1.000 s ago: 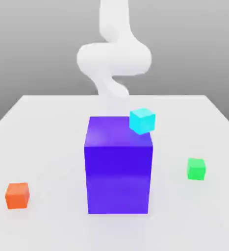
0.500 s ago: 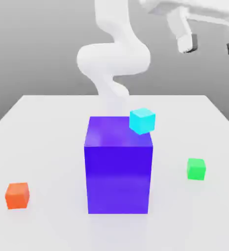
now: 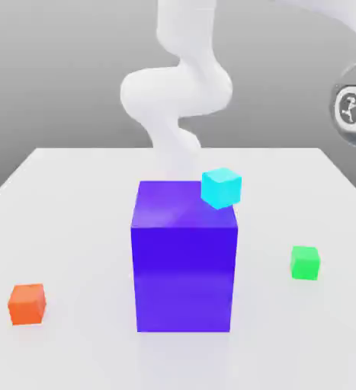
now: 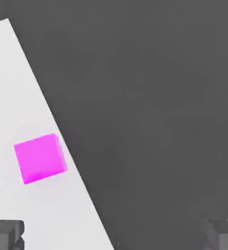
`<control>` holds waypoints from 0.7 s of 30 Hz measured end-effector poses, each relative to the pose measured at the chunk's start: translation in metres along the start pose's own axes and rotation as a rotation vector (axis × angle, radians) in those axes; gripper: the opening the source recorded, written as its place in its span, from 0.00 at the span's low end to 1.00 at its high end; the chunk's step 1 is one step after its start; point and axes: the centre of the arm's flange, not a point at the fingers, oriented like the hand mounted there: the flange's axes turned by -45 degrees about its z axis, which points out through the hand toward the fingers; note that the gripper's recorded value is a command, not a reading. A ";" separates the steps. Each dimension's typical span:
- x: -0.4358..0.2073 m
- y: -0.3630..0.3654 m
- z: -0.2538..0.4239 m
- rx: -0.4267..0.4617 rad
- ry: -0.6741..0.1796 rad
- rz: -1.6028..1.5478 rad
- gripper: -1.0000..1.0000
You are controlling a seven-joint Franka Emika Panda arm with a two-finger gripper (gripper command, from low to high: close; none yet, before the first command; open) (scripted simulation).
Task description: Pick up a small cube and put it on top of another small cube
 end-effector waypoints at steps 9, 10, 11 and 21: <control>0.020 -0.045 0.149 0.074 -0.073 -0.188 0.00; 0.020 -0.045 0.149 0.074 -0.073 -0.188 0.00; 0.020 -0.045 0.149 0.074 -0.073 -0.188 0.00; 0.023 -0.053 0.086 0.081 -0.069 -0.203 0.00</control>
